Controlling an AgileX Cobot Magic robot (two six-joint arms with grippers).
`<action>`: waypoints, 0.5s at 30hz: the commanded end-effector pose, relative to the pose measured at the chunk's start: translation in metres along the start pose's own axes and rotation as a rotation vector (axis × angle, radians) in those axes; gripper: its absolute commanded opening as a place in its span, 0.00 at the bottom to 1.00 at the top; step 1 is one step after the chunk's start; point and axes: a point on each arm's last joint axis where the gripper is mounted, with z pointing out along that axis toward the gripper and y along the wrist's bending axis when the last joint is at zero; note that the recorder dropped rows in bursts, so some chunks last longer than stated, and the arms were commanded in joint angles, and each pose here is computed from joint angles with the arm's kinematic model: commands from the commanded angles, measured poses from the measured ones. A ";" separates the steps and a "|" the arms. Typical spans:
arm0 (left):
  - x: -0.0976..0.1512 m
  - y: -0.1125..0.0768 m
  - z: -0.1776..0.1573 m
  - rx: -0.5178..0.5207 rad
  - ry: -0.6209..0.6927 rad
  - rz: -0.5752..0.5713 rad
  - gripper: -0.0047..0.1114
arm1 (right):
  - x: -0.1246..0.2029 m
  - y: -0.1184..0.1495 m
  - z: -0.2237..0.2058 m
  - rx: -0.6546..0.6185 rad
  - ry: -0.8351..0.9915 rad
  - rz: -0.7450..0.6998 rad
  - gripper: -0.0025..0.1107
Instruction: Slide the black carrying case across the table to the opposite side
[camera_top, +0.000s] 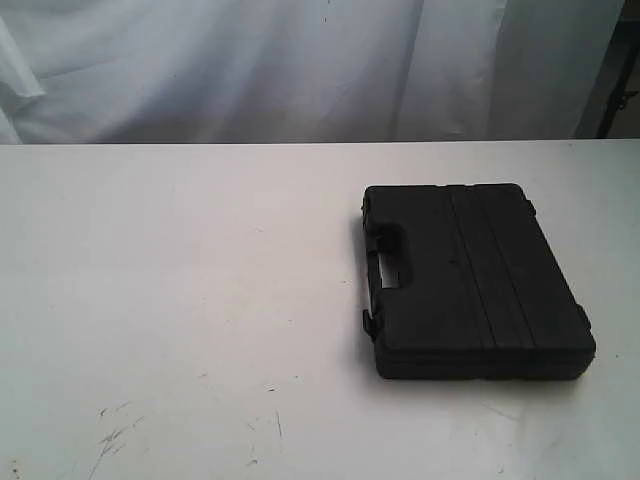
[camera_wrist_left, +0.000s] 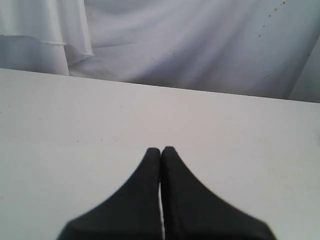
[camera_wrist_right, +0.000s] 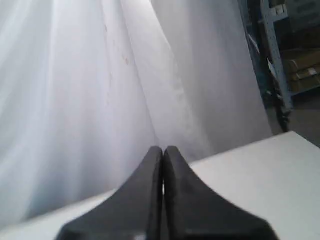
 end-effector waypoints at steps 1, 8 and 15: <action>0.001 0.000 0.000 -0.001 0.002 -0.005 0.04 | -0.016 -0.003 -0.002 -0.009 -0.192 0.388 0.02; 0.001 0.000 0.000 -0.001 0.002 -0.005 0.04 | -0.015 -0.004 -0.002 -0.012 -0.189 0.570 0.02; 0.001 0.000 0.000 -0.001 0.002 -0.005 0.04 | -0.060 0.028 0.013 -0.017 0.094 0.298 0.02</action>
